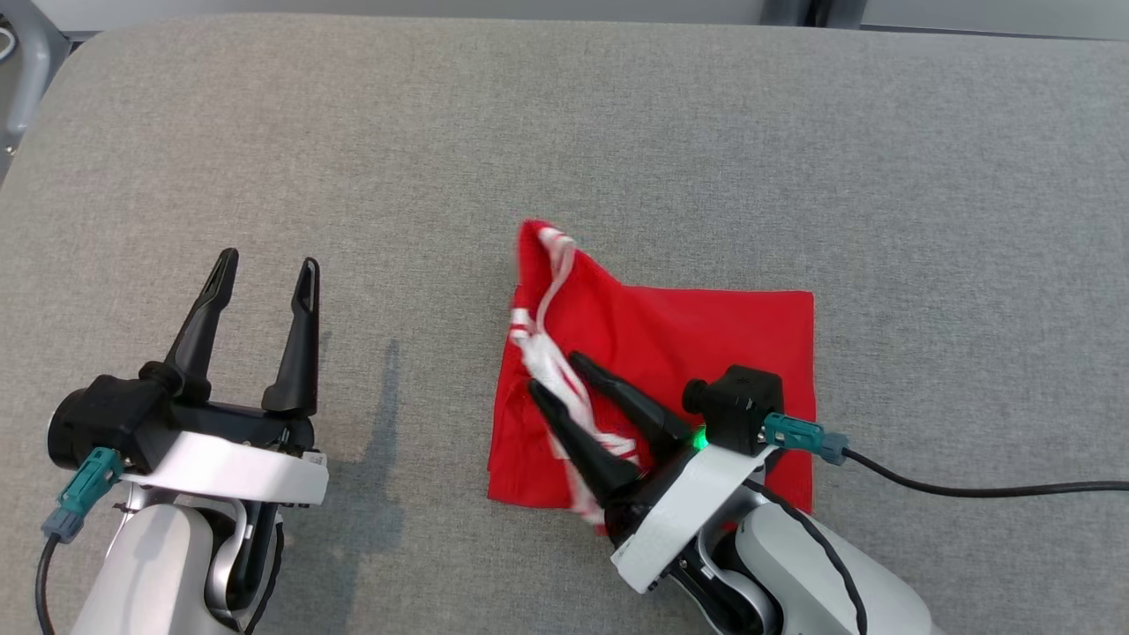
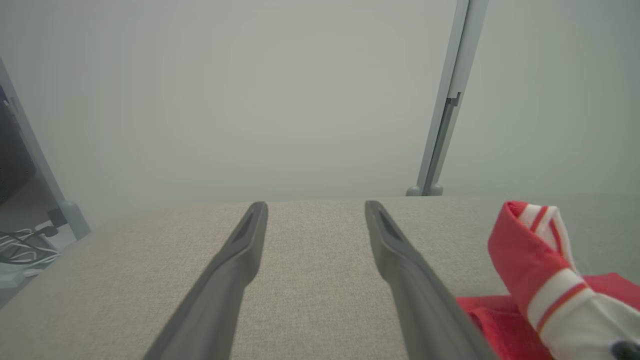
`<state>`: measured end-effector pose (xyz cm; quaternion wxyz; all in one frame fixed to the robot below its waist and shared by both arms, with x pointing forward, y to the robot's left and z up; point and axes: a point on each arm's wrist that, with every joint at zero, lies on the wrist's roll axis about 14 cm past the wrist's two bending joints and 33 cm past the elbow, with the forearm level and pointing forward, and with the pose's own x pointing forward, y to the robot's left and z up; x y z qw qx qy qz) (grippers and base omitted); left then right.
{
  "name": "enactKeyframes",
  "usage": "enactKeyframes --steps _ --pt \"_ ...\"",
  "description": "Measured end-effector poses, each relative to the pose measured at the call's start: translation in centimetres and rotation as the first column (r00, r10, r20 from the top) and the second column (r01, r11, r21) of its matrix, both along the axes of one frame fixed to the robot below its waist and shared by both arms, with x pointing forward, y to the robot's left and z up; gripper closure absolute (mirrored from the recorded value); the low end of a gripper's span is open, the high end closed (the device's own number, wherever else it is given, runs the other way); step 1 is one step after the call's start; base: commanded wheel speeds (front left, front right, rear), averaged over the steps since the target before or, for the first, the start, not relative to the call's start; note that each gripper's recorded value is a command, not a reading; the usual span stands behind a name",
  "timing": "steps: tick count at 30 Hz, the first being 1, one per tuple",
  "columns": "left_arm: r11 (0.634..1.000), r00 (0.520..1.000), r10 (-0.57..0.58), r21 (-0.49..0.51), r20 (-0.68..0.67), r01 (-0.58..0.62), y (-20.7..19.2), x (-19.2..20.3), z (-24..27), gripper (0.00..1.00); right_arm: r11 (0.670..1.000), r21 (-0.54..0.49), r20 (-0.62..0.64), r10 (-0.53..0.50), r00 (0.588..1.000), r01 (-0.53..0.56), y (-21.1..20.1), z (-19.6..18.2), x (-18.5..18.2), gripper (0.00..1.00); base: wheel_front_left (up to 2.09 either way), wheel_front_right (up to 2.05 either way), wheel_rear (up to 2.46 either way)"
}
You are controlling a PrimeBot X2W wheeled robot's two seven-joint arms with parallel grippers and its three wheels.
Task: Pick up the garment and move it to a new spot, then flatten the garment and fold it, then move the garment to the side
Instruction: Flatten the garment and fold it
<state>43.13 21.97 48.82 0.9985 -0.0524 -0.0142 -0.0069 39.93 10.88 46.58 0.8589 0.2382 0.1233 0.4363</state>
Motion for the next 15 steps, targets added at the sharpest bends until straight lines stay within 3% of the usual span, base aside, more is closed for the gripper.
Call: enactKeyframes --steps 6,11,15 --pt "1.0 1.0 -0.007 -0.001 0.004 0.007 -0.3 0.4 0.0 0.0 0.994 0.098 0.011 -0.04 0.999 0.039 -0.4 2.3 0.8 0.0 0.0 0.0 0.0" --pt "1.0 1.0 -0.014 0.0 0.017 0.014 -0.6 0.8 0.3 0.0 0.974 0.131 0.086 -0.195 0.977 0.183 -3.9 4.5 4.3 0.0 0.0 0.0 0.0" --pt "1.0 0.999 -0.005 0.0 0.038 0.005 -0.5 0.8 1.0 0.0 0.941 0.122 0.165 -0.334 0.928 0.317 -8.4 5.8 6.4 0.0 0.0 0.0 0.0"
